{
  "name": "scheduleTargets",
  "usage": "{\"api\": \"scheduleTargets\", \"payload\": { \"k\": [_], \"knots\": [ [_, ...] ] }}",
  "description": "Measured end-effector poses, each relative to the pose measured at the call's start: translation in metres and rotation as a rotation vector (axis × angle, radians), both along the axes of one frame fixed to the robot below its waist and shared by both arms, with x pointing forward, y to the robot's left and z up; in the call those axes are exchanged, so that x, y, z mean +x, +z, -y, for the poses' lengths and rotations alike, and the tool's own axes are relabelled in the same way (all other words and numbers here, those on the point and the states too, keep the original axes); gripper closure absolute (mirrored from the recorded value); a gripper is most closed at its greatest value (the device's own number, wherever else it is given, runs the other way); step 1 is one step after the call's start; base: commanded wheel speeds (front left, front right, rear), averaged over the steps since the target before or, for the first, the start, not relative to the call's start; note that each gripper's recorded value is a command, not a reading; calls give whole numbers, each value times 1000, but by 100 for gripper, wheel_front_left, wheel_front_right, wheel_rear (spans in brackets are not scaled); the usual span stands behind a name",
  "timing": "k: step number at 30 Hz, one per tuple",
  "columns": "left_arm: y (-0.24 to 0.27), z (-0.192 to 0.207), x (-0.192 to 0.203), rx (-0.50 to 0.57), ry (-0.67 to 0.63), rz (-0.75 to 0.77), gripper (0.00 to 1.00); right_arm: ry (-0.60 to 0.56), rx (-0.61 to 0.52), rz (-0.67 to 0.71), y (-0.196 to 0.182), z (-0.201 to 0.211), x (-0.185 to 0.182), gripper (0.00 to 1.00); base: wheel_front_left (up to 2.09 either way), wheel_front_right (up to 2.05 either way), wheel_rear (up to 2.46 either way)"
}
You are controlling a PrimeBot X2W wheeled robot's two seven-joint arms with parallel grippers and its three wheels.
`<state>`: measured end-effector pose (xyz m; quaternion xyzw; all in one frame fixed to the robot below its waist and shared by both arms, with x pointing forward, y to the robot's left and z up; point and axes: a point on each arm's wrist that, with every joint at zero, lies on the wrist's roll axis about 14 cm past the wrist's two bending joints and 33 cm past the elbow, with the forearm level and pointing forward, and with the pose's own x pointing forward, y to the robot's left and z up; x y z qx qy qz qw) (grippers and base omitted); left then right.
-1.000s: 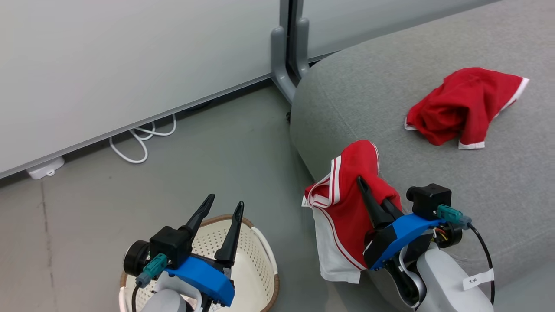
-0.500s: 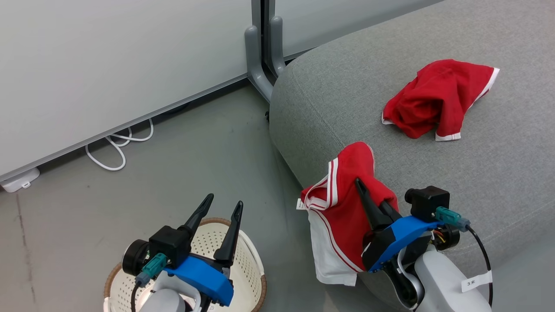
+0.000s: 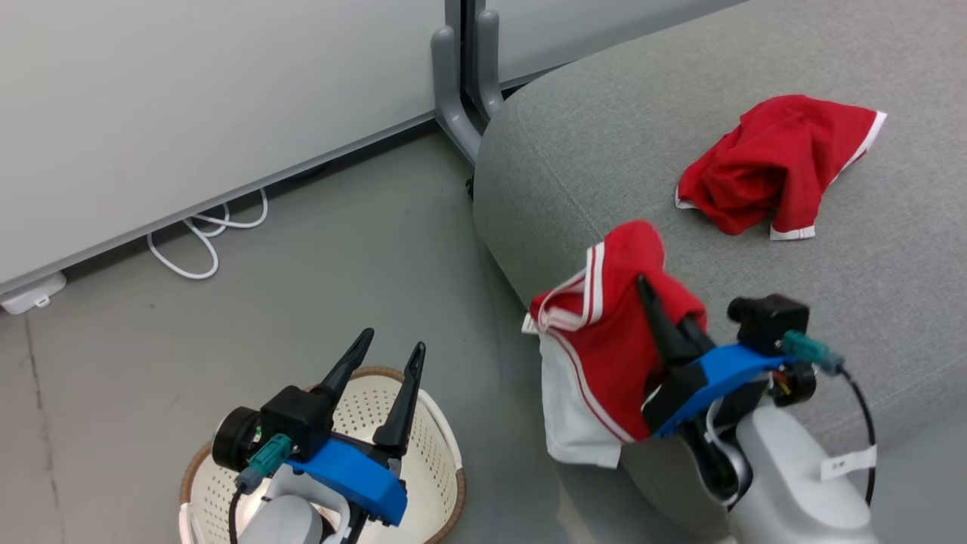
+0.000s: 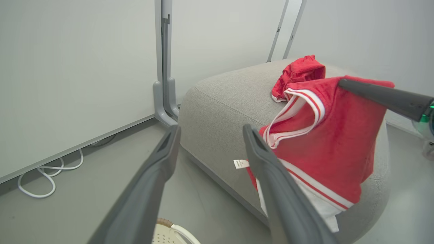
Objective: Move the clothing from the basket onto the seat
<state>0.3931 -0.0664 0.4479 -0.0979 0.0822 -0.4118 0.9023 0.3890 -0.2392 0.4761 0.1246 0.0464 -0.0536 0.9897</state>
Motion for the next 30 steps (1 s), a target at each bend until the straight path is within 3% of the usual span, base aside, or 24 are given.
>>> {"api": "scheduleTargets", "payload": {
  "k": [8,20,25,30],
  "knots": [
    [-5,-2,11,-2,-2,1,0,-47,-100,99,62,47,44,100,0,0,0],
    [-15,-6,43,-23,4,19,0,-182,-303,287,198,130,108,100,0,0,0],
    [-24,-14,57,-29,25,14,0,-275,-359,300,216,166,120,100,0,0,0],
    [-39,-26,69,-15,42,10,0,-363,-356,265,195,199,129,100,0,0,0]
  ]
}}
